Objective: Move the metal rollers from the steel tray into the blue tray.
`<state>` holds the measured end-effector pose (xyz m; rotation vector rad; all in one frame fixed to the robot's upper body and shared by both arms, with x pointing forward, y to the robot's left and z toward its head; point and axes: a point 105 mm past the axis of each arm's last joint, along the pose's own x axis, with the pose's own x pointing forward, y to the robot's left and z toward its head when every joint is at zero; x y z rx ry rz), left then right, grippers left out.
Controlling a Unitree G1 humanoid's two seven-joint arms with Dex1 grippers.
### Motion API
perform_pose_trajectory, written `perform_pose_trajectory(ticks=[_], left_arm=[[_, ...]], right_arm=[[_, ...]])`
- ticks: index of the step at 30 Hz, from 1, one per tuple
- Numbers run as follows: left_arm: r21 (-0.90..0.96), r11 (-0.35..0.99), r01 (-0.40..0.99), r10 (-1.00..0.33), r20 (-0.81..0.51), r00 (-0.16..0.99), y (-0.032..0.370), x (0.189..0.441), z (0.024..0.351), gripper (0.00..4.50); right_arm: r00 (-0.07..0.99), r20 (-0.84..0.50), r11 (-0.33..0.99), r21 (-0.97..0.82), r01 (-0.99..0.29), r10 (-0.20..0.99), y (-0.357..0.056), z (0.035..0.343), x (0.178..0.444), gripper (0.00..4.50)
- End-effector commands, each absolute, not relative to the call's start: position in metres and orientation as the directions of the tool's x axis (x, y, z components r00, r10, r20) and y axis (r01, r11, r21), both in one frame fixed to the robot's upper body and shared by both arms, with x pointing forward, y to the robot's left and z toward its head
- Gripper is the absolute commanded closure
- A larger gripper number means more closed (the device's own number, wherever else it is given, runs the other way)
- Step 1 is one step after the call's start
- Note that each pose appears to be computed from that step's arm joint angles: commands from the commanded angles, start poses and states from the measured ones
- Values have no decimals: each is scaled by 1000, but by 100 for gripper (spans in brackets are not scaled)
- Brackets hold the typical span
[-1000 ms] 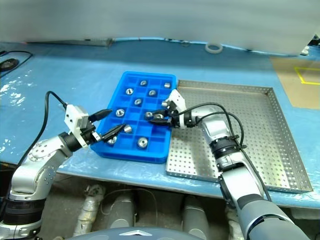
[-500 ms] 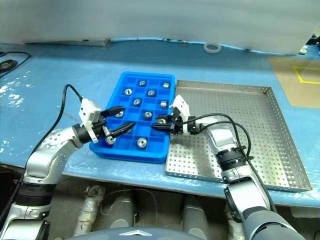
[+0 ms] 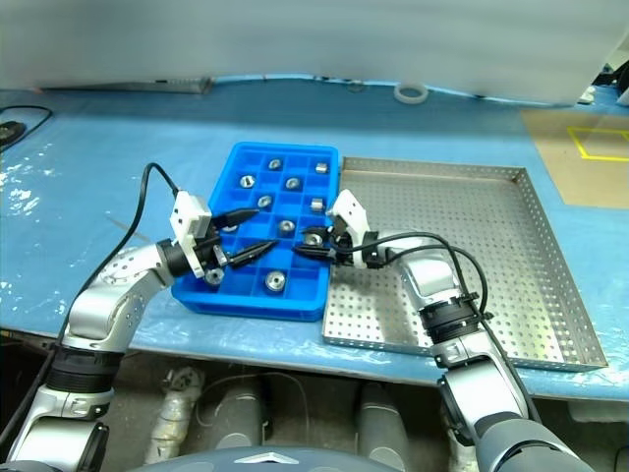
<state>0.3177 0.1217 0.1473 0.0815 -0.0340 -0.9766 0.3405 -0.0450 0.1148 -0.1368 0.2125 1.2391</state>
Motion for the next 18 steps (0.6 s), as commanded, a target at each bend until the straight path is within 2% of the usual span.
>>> perform_pose_trajectory(ticks=[1,5,8,10,12,14,18], left_arm=[[125,557,821,-829,27,559,122,316,158,20],[76,568,820,-822,99,560,119,317,168,20],[45,570,821,-816,148,558,116,318,176,20],[56,565,823,-822,129,555,111,320,171,20],[54,553,832,-830,125,544,103,322,169,20],[44,529,847,-843,140,519,94,322,170,20],[36,529,848,-842,149,519,90,329,168,4]], right_arm=[[288,-233,303,31,-953,929,-46,117,339,137],[350,-158,357,19,-934,923,-49,132,350,8],[396,-77,398,13,-917,915,-55,148,356,8],[495,15,495,-3,-869,869,-71,165,368,8],[548,73,550,-15,-835,833,-87,174,373,8],[593,85,599,-74,-797,800,-103,176,374,8],[669,58,671,-50,-739,741,-137,169,371,3]])
